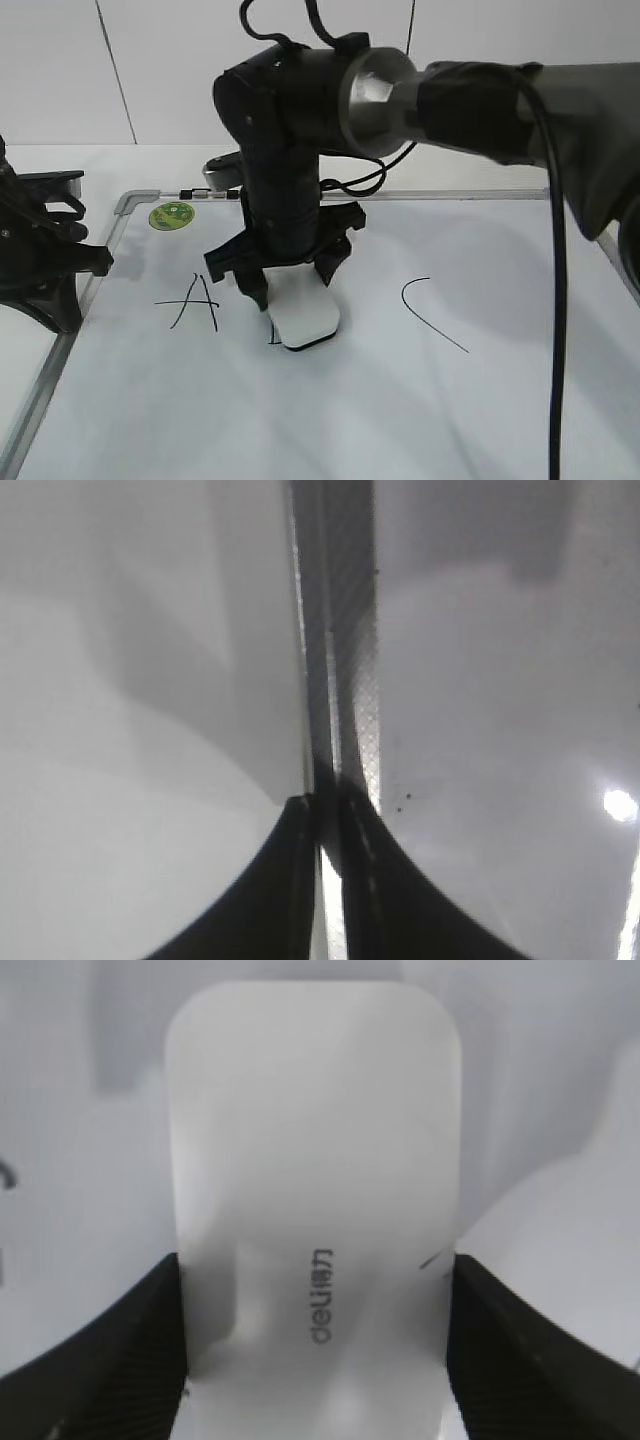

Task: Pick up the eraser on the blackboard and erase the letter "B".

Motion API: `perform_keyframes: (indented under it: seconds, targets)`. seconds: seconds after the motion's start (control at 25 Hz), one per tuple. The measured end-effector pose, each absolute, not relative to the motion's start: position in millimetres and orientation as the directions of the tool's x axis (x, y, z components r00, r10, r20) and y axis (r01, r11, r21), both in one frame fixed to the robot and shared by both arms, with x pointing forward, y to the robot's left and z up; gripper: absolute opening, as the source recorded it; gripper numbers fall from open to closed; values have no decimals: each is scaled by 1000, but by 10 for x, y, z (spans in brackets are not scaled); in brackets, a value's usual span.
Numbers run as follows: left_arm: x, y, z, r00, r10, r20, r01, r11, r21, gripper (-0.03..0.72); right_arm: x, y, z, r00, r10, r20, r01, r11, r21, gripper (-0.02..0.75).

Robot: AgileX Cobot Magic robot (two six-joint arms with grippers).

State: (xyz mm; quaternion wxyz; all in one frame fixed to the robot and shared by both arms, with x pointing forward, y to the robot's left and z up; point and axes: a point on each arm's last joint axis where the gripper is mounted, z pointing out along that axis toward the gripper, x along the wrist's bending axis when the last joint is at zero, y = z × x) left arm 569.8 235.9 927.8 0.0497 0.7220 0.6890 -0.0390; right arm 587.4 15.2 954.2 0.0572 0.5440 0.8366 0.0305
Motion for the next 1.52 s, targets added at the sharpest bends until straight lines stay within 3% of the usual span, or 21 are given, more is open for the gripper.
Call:
perform_keyframes:
  seconds: [0.4,0.92,1.32,1.52]
  targets:
    - [5698,2360,9278,48,991,-124,999,-47,18,33,5757,275,9539,-369,930,-10,925,368,97,543]
    - [5700,2361,9278,56,991,-122,998,-54,21,34,5608,457,9433,-383,921,-71,917,389,93,543]
    - [5702,2361,9272,58,991,-122,998,-56,22,34,5705,364,9424,-356,929,-96,926,365,97,543]
    - [5706,2359,9273,57,991,-123,998,-54,25,34,5978,103,9428,-285,955,-83,949,293,115,543]
